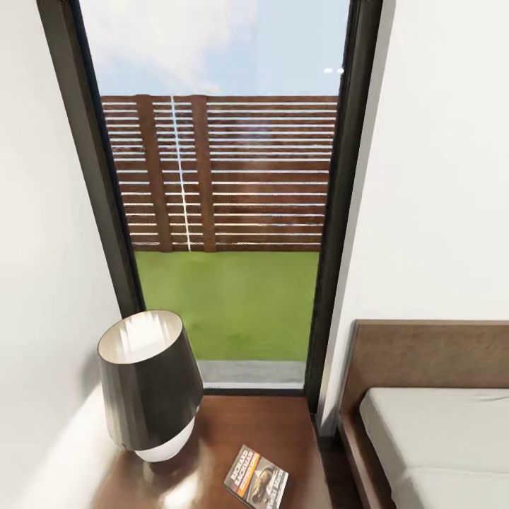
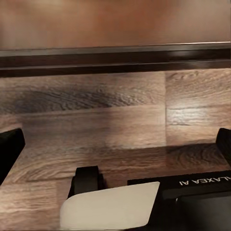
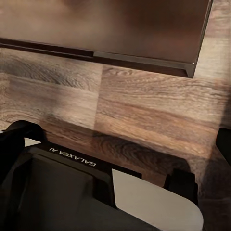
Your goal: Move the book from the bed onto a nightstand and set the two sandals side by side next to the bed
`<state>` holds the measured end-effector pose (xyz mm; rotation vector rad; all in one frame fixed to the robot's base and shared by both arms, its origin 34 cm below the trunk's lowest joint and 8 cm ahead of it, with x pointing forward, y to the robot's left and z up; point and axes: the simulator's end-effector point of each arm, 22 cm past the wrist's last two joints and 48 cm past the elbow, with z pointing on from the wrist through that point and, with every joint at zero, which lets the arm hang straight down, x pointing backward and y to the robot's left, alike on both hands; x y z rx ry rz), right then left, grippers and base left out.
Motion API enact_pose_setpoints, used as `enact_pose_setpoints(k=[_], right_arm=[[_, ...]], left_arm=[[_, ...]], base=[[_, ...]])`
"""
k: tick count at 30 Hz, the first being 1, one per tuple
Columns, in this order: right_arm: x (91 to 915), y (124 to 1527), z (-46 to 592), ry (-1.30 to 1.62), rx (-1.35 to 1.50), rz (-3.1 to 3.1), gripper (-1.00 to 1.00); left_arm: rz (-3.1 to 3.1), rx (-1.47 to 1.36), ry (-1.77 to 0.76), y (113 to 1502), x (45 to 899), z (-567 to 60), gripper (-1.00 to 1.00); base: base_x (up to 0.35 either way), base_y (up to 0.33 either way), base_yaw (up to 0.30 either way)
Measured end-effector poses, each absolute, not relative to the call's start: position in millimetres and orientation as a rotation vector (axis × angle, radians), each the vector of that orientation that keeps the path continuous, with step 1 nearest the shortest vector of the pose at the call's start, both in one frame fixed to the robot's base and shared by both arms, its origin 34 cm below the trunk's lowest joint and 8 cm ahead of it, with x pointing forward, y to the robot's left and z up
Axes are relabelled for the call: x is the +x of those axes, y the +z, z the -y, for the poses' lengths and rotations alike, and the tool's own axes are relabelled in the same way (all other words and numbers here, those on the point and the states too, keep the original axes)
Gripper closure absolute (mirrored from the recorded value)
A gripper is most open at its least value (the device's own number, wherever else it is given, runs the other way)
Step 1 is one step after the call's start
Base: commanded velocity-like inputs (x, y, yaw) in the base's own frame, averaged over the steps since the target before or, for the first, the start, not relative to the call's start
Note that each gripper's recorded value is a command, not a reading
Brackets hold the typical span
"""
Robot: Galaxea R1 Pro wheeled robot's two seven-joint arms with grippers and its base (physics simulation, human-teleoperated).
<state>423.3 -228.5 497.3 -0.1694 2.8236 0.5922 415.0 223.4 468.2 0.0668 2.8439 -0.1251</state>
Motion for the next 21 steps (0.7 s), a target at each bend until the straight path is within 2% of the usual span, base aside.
enact_pose_setpoints(k=[21], right_arm=[[424,504,228,0.592,-0.164,-2.823,-1.0]], left_arm=[[-2.858,0.067,-0.131,471,403,-211,-1.0]], base=[[0.0,0.0,0.0]])
